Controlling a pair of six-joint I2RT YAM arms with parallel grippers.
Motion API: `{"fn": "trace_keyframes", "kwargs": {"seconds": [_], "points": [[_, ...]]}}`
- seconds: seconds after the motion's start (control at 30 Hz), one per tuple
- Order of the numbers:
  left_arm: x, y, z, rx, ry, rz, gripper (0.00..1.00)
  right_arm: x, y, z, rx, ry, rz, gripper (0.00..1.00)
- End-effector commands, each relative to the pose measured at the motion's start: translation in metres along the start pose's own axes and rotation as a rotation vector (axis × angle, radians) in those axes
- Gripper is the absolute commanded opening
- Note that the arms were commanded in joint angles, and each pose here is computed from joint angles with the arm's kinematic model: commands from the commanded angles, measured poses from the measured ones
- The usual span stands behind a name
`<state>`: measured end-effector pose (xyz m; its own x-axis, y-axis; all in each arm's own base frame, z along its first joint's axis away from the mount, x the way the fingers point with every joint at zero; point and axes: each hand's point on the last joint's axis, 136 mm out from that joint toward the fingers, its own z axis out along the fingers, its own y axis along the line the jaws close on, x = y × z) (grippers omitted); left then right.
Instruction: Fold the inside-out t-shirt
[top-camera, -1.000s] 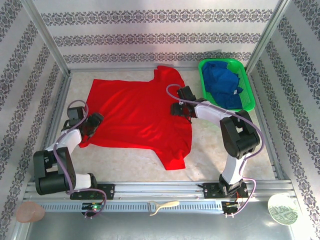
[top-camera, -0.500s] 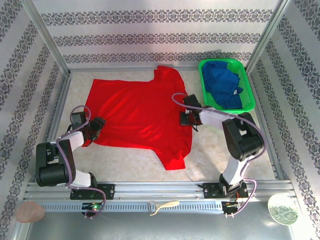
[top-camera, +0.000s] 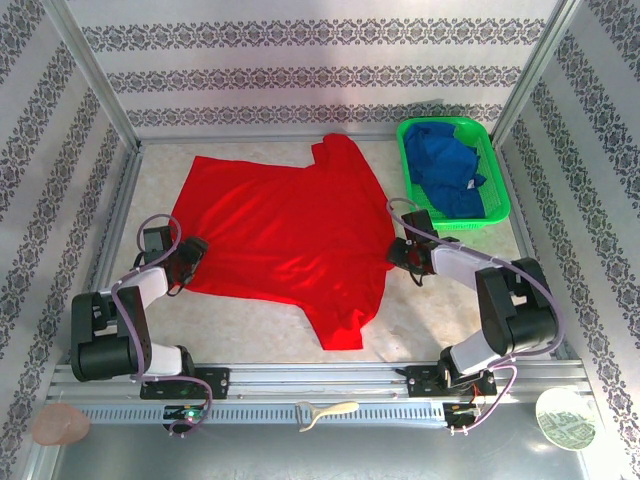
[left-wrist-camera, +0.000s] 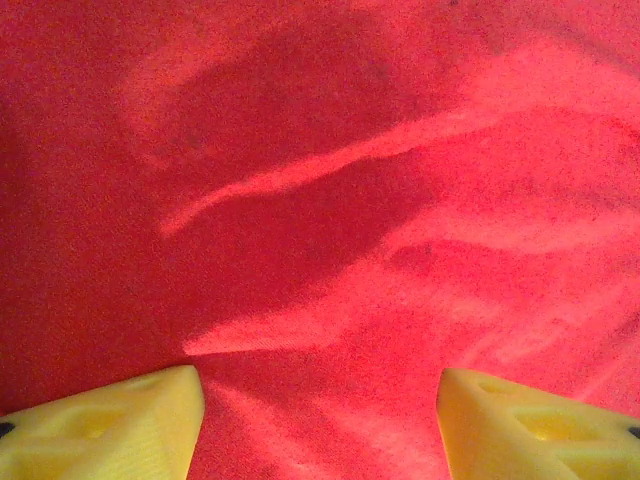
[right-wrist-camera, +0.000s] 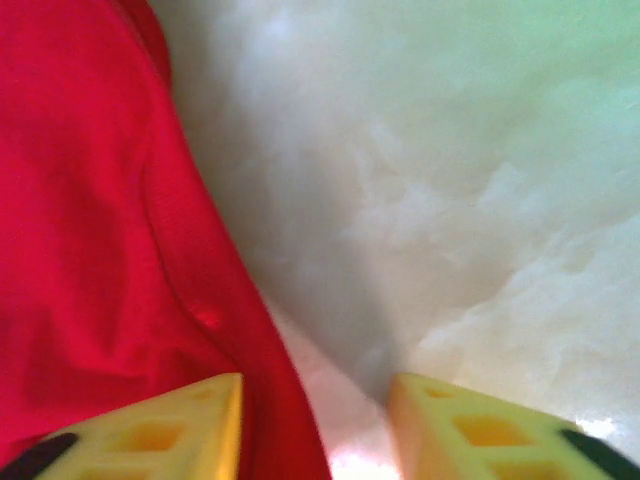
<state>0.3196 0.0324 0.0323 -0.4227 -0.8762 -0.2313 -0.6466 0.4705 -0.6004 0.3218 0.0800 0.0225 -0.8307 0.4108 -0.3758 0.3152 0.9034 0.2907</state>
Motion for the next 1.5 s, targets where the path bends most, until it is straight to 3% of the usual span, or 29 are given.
{"fn": "trace_keyframes", "kwargs": {"seconds": [0.0,0.1,0.27,0.43,0.73,0.77,0.9,0.93,1.23,1.3,1.33,1.47], "points": [[0.026,0.048,-0.007,-0.186,0.056,-0.031,0.65,-0.019,0.002,-0.025,-0.008,-0.091,0.032,0.50],[0.018,0.030,-0.021,-0.128,0.017,-0.020,0.65,-0.037,0.017,-0.046,-0.053,-0.147,0.000,0.51],[0.005,0.000,-0.042,-0.050,-0.035,0.032,0.65,-0.036,0.061,-0.057,-0.140,-0.097,-0.113,0.48],[0.007,-0.012,-0.043,-0.017,-0.012,0.044,0.65,0.011,0.063,-0.052,-0.073,-0.046,-0.187,0.58],[0.021,0.011,-0.025,-0.056,0.032,0.021,0.66,0.089,0.024,-0.040,-0.063,0.031,-0.117,0.56],[0.023,0.013,-0.022,-0.062,0.039,0.016,0.66,0.093,0.023,-0.038,-0.063,0.043,-0.113,0.53],[0.029,0.027,-0.013,-0.097,0.060,0.000,0.67,0.106,0.014,-0.037,-0.059,0.067,-0.098,0.02],[0.030,0.029,-0.011,-0.101,0.062,-0.005,0.67,0.107,0.009,-0.039,-0.060,0.061,-0.088,0.00],[0.030,0.033,-0.014,-0.113,0.049,-0.013,0.67,0.143,-0.038,-0.056,-0.108,0.060,0.140,0.00],[0.029,0.030,-0.018,-0.112,0.047,-0.008,0.67,0.147,-0.040,-0.063,-0.129,0.064,0.162,0.35],[0.027,0.027,-0.020,-0.107,0.040,-0.002,0.67,0.146,-0.041,-0.066,-0.132,0.057,0.167,0.41],[0.021,0.012,-0.034,-0.067,0.018,0.020,0.67,0.112,-0.030,-0.097,-0.178,-0.064,0.153,0.48]]}}
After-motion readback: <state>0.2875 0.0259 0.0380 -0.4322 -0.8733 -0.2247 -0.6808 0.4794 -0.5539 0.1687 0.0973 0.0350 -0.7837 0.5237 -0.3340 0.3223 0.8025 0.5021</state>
